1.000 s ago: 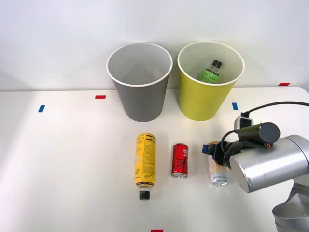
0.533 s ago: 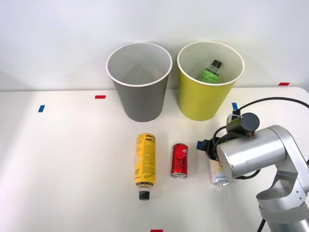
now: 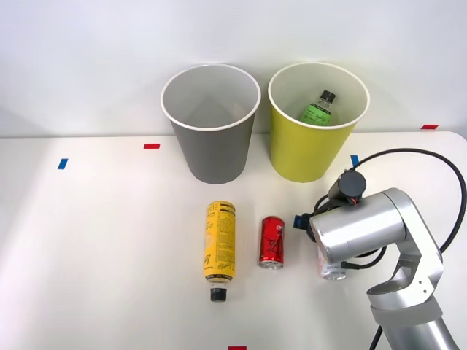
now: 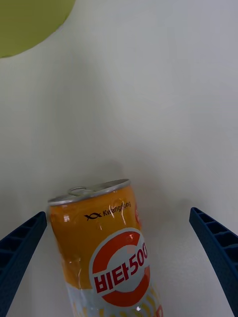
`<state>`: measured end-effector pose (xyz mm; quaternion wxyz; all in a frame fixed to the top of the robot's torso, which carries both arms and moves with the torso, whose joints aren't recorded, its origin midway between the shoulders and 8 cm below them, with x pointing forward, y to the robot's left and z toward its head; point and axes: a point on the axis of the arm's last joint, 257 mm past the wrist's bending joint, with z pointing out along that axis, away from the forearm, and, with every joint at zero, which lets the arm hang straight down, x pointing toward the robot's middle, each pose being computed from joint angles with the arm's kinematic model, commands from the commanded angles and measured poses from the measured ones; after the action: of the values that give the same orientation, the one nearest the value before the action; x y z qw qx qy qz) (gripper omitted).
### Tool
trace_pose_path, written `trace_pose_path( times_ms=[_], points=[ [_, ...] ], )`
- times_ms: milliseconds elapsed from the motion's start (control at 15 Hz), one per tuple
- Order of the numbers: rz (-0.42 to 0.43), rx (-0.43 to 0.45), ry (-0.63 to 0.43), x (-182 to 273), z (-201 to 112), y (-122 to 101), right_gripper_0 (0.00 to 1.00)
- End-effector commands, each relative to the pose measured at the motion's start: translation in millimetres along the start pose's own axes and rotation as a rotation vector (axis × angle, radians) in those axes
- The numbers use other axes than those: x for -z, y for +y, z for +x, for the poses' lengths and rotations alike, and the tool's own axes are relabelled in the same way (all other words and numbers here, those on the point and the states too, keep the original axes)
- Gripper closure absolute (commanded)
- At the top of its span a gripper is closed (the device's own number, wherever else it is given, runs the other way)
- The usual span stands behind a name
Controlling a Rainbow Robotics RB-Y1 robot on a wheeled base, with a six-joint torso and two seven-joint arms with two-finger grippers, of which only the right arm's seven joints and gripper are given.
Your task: Put cans in the gray bin, plastic bottles in the light green bin
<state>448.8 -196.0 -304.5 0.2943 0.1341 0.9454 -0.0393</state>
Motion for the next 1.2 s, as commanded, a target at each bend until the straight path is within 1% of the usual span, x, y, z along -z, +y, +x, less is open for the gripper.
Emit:
trace_pose_path(
  times_ms=[67, 400, 467, 533, 600, 1000, 1200],
  points=[
    [0.017, -0.003, 0.006, -4, 4, 2, 0.00],
    [0.036, 0.004, -0.010, -11, 4, 9, 0.00],
    [0.035, 0.010, -0.010, -11, 5, 10, 0.21],
    [0.034, 0.013, -0.010, -11, 5, 11, 0.77],
    [0.041, 0.018, -0.015, -11, 4, 9, 1.00],
    [0.052, 0.043, -0.030, -9, 3, 12, 1.00],
    [0.034, 0.067, -0.057, 0, -5, 18, 1.00]
  ],
)
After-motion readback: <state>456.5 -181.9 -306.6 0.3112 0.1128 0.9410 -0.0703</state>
